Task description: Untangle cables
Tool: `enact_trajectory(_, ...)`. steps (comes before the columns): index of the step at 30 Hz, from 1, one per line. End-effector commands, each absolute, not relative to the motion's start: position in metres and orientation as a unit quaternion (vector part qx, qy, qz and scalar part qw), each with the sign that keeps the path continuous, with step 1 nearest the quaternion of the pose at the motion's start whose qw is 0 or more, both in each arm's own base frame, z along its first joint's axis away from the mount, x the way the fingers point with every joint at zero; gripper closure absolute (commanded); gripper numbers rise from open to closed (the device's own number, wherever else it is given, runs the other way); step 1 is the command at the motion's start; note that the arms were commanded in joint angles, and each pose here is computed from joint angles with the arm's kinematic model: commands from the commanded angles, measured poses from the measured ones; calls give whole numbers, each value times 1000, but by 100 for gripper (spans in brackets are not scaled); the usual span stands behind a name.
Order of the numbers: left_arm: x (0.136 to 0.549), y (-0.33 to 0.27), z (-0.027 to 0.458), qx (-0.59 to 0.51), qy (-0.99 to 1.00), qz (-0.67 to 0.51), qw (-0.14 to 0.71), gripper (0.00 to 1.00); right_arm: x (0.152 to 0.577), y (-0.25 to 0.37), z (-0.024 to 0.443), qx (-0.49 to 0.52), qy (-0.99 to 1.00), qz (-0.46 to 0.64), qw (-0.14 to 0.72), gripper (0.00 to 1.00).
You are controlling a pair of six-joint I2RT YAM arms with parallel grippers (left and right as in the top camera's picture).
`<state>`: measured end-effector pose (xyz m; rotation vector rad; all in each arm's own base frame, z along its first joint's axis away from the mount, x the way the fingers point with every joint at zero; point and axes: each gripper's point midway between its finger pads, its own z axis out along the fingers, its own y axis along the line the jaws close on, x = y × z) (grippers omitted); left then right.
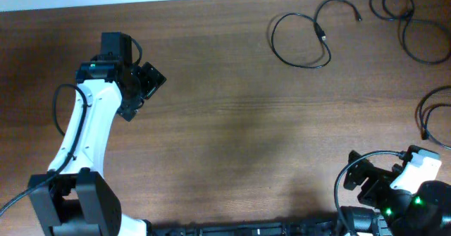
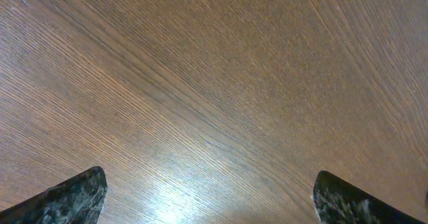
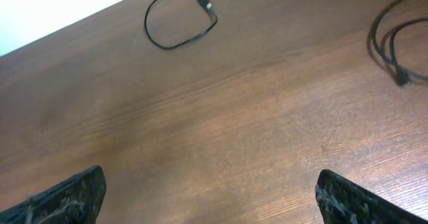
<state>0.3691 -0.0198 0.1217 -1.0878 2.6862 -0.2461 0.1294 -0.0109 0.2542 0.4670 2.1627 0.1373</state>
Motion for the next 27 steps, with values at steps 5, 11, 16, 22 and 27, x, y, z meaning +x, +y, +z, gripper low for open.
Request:
enact_trajectory(5,370,-20,121,-367,919,-85,115,1,170,-6,265,147,792,90,585,1)
enact_trajectory(11,370,-20,121,-367,919,-85,115,1,210,-14,232,128,727,87,669,1)
enact_trajectory(16,370,-20,121,-367,919,-85,115,1,225,-18,236,119,689,86,710,1)
enact_trajectory(22,370,-20,121,-367,919,-85,115,1,238,-27,206,132,682,72,716,1)
enact_trajectory(27,370,-20,121,-367,919,-85,115,1,244,-30,171,142,699,69,697,1)
